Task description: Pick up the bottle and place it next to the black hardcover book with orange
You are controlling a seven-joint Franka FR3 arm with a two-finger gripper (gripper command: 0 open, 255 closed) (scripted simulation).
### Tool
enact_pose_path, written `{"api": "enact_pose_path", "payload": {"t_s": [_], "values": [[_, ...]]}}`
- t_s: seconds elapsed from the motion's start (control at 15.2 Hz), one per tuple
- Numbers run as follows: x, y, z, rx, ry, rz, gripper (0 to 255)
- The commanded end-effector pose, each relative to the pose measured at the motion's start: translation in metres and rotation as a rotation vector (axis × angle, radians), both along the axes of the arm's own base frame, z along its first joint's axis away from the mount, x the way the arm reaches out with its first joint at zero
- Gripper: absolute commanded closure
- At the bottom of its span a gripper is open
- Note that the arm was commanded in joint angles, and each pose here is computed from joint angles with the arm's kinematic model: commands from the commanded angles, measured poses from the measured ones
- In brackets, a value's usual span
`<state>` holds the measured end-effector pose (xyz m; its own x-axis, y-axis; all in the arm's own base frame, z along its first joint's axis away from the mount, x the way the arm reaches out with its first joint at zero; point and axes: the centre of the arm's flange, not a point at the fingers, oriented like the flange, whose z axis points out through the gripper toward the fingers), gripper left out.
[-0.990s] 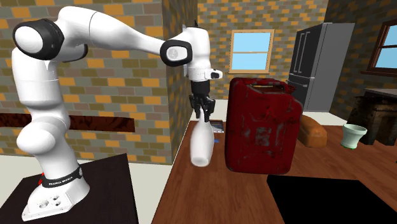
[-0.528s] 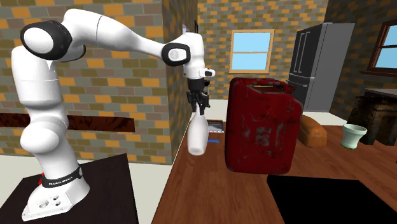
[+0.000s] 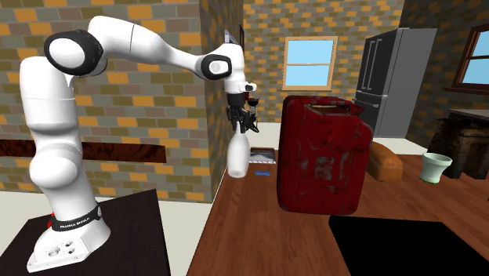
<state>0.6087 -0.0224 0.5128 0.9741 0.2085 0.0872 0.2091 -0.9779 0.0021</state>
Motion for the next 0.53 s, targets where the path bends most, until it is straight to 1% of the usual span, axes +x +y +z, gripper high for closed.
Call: {"api": "enact_pose_path", "payload": {"t_s": [0.0,0.46], "values": [[0.007,0.028,0.0,0.0,-0.001,-0.001,255],[0.031,0.117,0.0,0.0,-0.001,-0.001,255]]}}
